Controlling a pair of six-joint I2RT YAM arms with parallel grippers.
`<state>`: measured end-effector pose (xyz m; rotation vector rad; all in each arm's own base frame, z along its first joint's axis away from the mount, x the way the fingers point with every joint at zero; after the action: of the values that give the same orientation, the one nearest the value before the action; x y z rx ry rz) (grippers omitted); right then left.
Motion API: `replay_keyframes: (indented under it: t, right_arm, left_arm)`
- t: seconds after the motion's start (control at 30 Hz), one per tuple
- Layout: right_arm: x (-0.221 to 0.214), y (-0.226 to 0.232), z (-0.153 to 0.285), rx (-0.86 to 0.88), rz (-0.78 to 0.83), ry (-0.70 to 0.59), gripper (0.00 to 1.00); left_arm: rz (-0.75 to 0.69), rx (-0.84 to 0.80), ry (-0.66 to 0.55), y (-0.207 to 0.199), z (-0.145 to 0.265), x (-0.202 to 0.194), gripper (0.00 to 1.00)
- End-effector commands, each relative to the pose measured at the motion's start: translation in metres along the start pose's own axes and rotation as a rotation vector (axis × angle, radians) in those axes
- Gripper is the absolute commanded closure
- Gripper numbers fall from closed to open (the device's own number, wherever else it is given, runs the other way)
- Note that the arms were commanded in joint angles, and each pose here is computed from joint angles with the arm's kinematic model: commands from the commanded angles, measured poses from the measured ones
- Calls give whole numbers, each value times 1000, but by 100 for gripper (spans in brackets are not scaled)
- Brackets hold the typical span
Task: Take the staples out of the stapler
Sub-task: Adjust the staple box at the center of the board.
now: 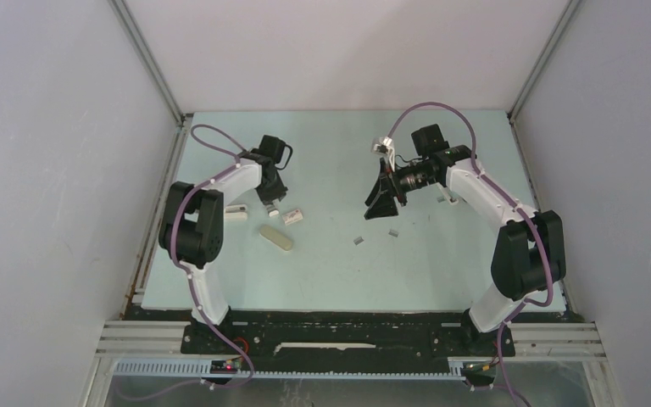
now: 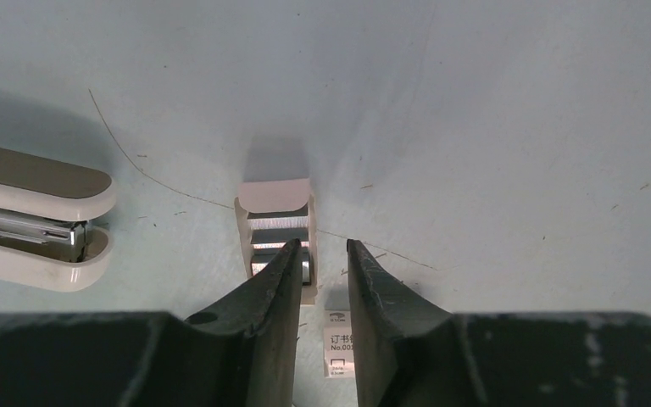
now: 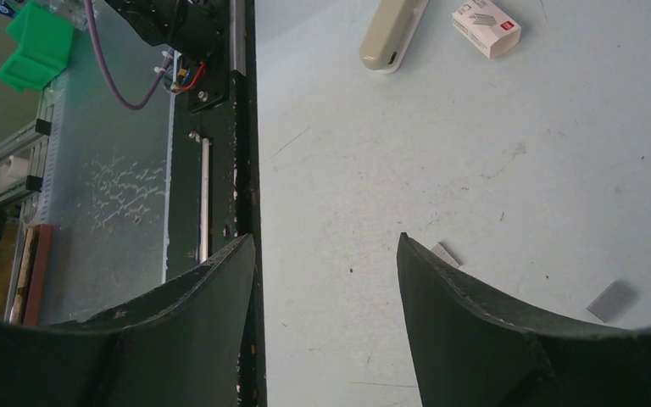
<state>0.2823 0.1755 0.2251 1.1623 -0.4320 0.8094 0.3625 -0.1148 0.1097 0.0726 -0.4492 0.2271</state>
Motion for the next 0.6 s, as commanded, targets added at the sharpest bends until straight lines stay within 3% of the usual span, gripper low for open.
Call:
replay_keyframes:
  t: [0.0,0.57]
  right_arm:
    - [6,2,3,19,22,-22,29]
    - [6,-2,10,4,10,-36,29]
  left_arm:
    - [14,-7,-19,-9,1,8,69]
    - [0,-71,41,-32,2,-17,97]
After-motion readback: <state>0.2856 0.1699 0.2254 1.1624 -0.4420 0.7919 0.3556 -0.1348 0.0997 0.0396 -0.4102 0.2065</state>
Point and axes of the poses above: each gripper's point midway between its finger pads, its own z axis back along the fingers, its own y axis along the line the jaws close on, x = y × z, the point moved 8 cm from there along z, back along the fingers, and after that the axes turned 13 degrees about -z, right-handed, at the moved point
